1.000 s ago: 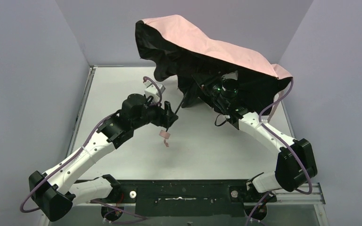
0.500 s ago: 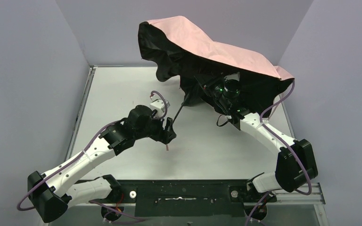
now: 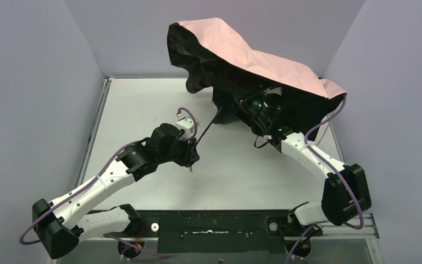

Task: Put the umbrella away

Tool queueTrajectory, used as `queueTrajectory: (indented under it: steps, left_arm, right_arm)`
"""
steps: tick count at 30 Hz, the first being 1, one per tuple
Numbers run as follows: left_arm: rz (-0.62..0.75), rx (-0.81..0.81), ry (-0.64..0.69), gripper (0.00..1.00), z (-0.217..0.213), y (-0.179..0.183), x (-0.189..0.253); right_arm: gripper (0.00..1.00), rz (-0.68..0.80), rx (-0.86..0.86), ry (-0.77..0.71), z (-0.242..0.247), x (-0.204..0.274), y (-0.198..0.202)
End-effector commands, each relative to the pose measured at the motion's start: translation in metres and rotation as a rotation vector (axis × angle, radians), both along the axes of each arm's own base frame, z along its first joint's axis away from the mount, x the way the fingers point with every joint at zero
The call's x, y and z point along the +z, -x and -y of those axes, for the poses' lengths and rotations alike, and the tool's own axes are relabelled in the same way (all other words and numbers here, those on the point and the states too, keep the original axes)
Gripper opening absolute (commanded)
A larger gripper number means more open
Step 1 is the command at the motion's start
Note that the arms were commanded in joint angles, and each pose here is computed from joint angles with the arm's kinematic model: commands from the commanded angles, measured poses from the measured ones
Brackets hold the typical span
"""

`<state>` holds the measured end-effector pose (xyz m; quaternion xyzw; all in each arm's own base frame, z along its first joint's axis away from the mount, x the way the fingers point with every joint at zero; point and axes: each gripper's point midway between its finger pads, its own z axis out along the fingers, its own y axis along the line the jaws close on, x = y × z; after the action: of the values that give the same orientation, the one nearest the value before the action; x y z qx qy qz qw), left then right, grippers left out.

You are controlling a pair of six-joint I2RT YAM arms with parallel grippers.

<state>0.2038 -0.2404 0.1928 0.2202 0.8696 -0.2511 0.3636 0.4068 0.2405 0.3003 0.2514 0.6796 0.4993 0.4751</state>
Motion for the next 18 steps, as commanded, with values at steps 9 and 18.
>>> queueTrajectory:
  steps: [9, 18]
  left_arm:
    - [0.267, 0.073, 0.14, 0.0, 0.041, -0.07, 0.091]
    - [0.383, 0.124, 0.211, 0.0, 0.06, -0.109, 0.137]
  right_arm:
    - [0.0, 0.06, 0.148, 0.048, -0.043, 0.015, 0.053]
    - [0.0, 0.005, 0.253, 0.078, -0.075, -0.012, 0.087]
